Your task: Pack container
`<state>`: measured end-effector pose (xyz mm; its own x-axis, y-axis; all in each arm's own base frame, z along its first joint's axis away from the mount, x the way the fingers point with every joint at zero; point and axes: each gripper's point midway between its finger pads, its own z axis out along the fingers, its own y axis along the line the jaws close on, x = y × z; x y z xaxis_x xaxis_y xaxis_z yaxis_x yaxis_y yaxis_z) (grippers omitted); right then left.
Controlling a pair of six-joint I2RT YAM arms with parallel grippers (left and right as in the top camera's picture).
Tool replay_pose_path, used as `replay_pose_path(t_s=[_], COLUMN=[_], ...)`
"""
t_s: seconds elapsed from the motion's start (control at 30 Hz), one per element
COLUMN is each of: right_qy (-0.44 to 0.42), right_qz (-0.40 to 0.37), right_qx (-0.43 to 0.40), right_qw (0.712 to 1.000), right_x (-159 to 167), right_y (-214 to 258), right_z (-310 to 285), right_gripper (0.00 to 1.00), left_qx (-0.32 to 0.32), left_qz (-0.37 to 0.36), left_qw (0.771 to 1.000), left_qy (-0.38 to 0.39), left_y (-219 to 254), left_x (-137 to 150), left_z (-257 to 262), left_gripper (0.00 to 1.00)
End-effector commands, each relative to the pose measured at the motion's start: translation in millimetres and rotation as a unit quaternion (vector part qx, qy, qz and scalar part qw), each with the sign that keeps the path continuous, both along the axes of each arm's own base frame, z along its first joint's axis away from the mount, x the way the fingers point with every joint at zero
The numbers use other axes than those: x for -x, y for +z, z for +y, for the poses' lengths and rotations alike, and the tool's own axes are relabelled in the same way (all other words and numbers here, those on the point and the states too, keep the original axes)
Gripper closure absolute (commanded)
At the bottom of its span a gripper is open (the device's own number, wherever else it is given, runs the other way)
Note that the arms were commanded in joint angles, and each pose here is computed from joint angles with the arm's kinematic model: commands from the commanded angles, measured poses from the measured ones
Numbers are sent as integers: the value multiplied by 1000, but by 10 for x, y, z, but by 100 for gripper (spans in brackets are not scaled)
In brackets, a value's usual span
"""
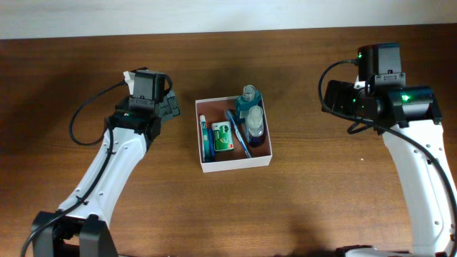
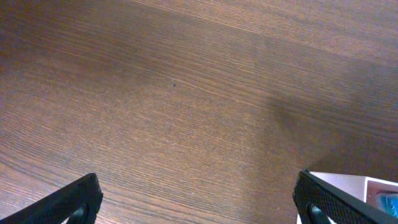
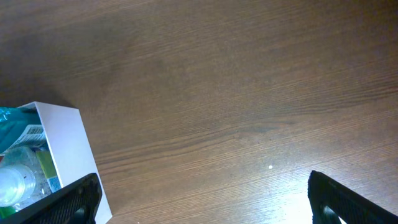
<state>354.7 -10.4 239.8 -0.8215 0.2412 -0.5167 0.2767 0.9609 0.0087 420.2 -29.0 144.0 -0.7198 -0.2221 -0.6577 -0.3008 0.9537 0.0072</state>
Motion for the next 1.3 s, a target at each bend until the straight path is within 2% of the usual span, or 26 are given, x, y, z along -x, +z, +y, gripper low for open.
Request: replay_pose_path(t_s=[0.0, 0.23, 0.43, 0.63, 0.8, 0.93, 1.27], right_qy=[-6, -13, -14, -15, -16, -16, -4], right_qz=[-18, -108, -198, -269, -316, -338, -386], right_qx=[2, 11, 6, 1, -2, -3, -21], right_qw=[1000, 994, 980, 963, 949, 941, 922], right_x=[47, 327, 758, 1256, 1583, 1734, 1533], right_y=[120, 681, 1182, 1374, 1255, 972, 302], right_z=[-31, -91, -112, -135, -149, -156, -80], right_gripper=[2, 2, 2, 2, 2, 2, 2], left_qx=[-5, -5, -5, -5, -5, -5, -5], left_qz=[-11, -11, -11, -11, -11, -11, -11], left_qw=[1000, 1000, 1000, 1000, 1000, 1000, 1000], left_qy=[3, 3, 3, 3, 3, 3, 3], left_y=[89, 89, 89, 89, 89, 89, 89], left_x=[-19, -19, -19, -19, -19, -19, -19], left_z=[27, 27, 27, 27, 27, 27, 27], left_gripper=[1, 1, 1, 1, 1, 1, 1])
